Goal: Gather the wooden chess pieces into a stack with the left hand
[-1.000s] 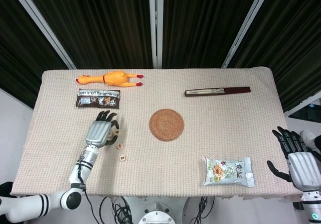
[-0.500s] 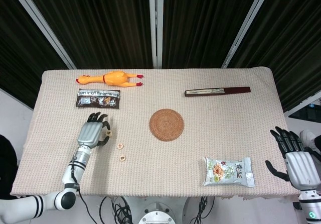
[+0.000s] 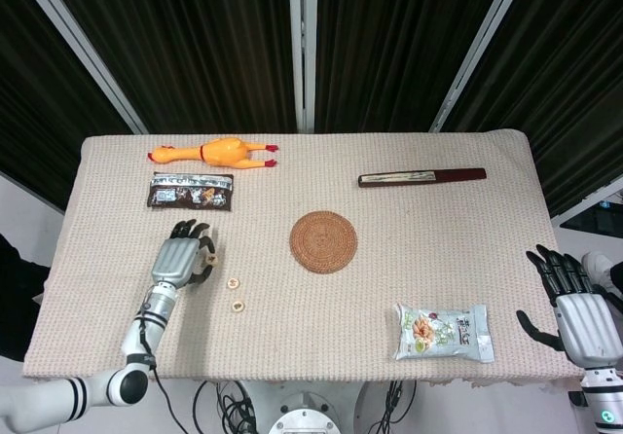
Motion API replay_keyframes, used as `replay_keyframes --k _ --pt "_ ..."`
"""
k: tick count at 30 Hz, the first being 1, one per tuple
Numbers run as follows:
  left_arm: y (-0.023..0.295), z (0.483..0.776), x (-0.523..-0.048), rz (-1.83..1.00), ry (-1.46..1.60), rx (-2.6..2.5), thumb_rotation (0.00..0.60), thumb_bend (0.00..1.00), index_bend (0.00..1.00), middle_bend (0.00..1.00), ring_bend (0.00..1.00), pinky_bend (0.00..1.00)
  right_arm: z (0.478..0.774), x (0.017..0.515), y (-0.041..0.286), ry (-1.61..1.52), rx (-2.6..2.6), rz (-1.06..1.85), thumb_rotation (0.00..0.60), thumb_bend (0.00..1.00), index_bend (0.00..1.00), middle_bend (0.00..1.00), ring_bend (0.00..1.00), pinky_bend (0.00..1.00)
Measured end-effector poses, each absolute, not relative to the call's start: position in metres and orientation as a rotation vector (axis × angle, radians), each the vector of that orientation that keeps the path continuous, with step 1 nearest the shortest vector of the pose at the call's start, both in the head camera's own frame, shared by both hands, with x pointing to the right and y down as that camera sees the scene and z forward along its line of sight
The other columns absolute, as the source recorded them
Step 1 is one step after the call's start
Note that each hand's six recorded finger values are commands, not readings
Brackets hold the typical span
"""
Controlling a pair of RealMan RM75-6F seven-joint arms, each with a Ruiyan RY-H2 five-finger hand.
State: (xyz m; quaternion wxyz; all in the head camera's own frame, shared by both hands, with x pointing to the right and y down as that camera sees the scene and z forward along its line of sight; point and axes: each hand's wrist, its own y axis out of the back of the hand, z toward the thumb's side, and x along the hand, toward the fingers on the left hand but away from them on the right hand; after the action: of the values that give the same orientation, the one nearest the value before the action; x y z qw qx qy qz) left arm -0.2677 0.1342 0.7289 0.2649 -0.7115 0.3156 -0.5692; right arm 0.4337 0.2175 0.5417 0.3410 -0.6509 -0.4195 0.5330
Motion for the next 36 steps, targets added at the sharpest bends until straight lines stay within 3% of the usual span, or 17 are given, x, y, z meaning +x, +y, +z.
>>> replay_keyframes --k 9,21,36 --pt "0.133 0.726 -0.268 -1.532 0.861 -1.921 0.600 0.33 0.31 0.12 0.00 0.00 0.541 0.434 0.218 -1.091 -1.692 1.386 0.600 0.25 0.00 0.00 0.00 0.00" --pt "0.147 0.692 -0.238 -1.370 0.800 -1.947 0.600 0.34 0.38 0.12 0.00 0.00 0.539 0.433 0.218 -1.097 -1.693 1.377 0.600 0.25 0.00 0.00 0.00 0.00" --pt "0.174 0.722 -0.209 -1.316 0.586 -1.918 0.600 0.34 0.38 0.10 0.00 0.00 0.532 0.439 0.218 -1.126 -1.701 1.353 0.600 0.25 0.00 0.00 0.00 0.00"
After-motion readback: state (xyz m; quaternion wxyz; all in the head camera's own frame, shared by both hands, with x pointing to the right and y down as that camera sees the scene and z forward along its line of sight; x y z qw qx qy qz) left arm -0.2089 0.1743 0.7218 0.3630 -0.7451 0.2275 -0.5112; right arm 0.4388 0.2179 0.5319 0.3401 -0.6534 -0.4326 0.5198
